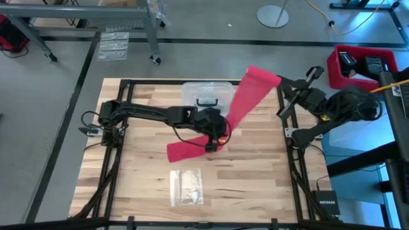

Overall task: Roll bandage
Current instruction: Roll the red bandage

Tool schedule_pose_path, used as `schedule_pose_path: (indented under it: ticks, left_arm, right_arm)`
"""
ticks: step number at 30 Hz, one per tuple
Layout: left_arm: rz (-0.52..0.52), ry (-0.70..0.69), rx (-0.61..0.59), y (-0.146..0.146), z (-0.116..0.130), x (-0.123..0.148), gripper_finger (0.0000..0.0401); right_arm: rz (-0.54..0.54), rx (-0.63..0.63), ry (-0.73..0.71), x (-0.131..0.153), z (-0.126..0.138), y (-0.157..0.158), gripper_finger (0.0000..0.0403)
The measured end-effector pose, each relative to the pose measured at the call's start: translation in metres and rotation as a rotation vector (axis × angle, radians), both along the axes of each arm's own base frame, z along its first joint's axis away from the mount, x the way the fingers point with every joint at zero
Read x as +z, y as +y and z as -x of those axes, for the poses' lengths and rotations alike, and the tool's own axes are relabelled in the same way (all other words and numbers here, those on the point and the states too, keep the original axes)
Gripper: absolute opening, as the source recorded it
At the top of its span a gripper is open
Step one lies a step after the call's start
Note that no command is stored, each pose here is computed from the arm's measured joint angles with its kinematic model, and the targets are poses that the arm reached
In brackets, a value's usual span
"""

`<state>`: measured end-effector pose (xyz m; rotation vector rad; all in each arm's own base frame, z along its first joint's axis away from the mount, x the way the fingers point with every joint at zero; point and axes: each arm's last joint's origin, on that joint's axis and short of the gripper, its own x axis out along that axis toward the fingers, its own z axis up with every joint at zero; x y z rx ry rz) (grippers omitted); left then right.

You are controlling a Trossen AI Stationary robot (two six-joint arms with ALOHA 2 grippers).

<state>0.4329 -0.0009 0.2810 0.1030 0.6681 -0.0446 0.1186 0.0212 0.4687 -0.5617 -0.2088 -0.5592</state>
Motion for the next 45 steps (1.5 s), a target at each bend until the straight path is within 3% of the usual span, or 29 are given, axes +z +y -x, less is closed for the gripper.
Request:
schedule_pose_path:
  ticks: [14, 22, 26, 30, 38, 45]
  left_arm:
    - [0.013, -0.01, 0.032, 0.0, -0.006, -0.007, 0.0021]
    - [0.006, 0.028, 0.045, 0.007, -0.003, -0.005, 0.0134]
    - [-0.014, 0.053, 0.028, 0.007, -0.001, 0.014, 0.0187]
    - [-0.022, 0.031, 0.023, 0.008, 0.007, 0.044, 0.0213]
    - [-0.1, -0.037, 0.115, 0.011, 0.039, 0.094, 0.0213]
    - [-0.078, 0.045, 0.17, 0.015, 0.061, 0.102, 0.0212]
  right_arm:
    - [0.022, 0.024, 0.037, 0.0, 0.001, 0.0, 0.0007]
    - [0.012, 0.032, 0.064, -0.004, -0.001, 0.001, 0.0013]
    - [0.016, 0.032, 0.075, -0.005, -0.001, 0.001, 0.0007]
    - [0.016, 0.031, 0.074, -0.004, -0.001, 0.001, 0.0006]
    - [0.014, 0.032, 0.066, -0.004, -0.001, 0.001, 0.0006]
    - [0.012, 0.048, 0.031, -0.001, 0.001, 0.001, 0.0007]
